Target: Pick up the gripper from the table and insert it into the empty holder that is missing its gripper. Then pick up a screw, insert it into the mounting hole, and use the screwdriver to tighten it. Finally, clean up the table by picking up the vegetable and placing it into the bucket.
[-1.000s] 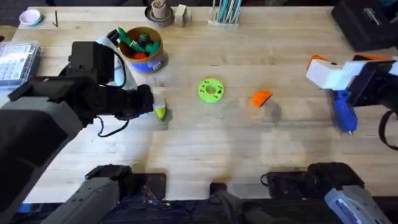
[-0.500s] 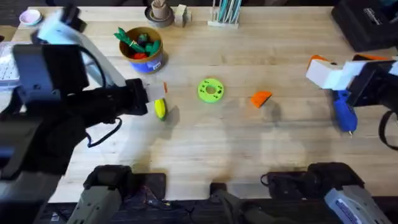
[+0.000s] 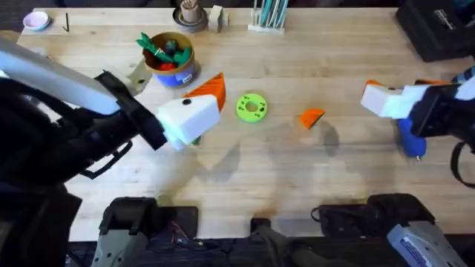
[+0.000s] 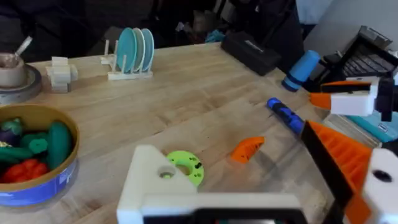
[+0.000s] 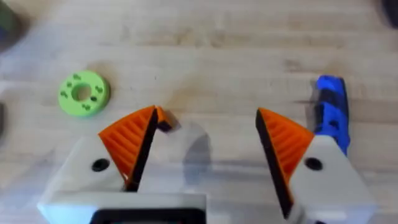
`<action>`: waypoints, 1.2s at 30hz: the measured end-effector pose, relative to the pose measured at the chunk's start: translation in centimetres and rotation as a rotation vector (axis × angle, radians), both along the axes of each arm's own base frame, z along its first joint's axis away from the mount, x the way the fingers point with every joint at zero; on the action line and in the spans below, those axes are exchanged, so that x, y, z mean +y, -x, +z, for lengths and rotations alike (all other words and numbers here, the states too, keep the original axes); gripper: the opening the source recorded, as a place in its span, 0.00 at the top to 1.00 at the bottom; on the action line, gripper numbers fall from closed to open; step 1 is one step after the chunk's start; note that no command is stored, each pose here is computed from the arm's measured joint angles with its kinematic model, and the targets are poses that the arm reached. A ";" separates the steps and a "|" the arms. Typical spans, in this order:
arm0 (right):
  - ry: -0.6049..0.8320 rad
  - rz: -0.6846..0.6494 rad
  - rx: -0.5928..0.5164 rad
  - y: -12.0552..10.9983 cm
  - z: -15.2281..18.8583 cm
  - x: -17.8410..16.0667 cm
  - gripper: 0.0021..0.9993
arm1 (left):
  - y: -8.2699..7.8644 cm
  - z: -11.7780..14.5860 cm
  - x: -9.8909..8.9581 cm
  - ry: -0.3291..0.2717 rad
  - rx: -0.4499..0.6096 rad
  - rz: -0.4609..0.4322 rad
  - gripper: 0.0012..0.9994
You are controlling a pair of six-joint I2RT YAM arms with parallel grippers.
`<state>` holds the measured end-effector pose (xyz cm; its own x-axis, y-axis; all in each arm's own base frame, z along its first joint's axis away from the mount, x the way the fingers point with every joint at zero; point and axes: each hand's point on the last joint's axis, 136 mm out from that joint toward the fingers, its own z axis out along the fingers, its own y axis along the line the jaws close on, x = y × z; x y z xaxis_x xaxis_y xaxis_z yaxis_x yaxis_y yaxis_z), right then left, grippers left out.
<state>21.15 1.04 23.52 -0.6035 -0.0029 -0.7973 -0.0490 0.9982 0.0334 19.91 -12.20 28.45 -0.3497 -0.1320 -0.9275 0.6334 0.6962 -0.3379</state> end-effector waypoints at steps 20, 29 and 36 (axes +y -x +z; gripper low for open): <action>0.001 0.000 0.352 6.3 -5.8 0.0 0.01 | 0.1 -0.2 -0.1 0.005 0.013 -0.005 0.01; 0.001 0.000 0.352 6.3 -5.8 0.0 0.01 | -1.2 0.2 1.3 -0.035 -0.037 0.095 0.00; 0.001 0.000 0.352 6.3 -5.8 0.0 0.01 | -2.6 0.9 2.9 -0.107 -0.120 0.203 0.00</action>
